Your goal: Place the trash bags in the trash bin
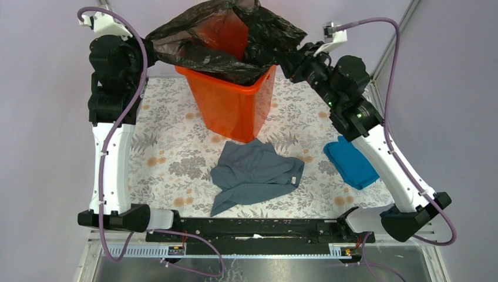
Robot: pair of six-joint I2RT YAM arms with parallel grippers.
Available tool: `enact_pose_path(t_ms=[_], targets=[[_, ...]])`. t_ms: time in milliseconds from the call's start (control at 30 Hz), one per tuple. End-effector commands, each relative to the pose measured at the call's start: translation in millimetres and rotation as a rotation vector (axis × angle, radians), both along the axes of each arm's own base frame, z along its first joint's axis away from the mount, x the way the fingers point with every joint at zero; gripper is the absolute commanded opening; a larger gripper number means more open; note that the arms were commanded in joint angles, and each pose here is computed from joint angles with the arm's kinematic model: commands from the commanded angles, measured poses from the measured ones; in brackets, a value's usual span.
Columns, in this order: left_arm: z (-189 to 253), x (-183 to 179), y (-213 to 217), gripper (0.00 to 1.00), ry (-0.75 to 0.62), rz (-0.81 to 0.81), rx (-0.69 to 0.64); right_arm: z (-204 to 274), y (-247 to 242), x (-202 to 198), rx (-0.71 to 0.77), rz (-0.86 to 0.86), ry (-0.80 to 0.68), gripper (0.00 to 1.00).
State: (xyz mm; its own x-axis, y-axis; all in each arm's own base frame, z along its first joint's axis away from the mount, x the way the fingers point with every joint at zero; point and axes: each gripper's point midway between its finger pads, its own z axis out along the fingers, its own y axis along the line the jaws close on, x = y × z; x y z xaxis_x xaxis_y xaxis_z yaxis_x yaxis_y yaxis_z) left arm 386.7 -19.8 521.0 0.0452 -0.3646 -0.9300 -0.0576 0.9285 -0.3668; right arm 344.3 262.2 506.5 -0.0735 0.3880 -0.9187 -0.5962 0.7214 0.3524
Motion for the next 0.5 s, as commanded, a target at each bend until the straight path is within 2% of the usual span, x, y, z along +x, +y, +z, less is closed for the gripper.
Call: enact_pose_path(t_ms=[0, 100, 167, 467], targets=[[-5.7, -11.6, -9.2, 0.0, 0.0, -0.079, -0.036, -41.7, -17.3, 11.2, 0.025, 0.011, 0.152, 0.35], [-12.2, -17.9, -14.5, 0.0, 0.008, -0.111, -0.039, -45.2, -22.9, -0.4, -0.022, 0.018, 0.186, 0.61], [-14.1, -20.6, -15.9, 0.0, 0.011, -0.12, -0.039, -38.1, -24.7, -13.8, -0.02, 0.044, 0.199, 0.71], [-11.1, -25.1, -24.8, 0.0, -0.004, -0.172, -0.043, -1.9, -9.6, -77.7, 0.128, 0.295, 0.222, 0.92]])
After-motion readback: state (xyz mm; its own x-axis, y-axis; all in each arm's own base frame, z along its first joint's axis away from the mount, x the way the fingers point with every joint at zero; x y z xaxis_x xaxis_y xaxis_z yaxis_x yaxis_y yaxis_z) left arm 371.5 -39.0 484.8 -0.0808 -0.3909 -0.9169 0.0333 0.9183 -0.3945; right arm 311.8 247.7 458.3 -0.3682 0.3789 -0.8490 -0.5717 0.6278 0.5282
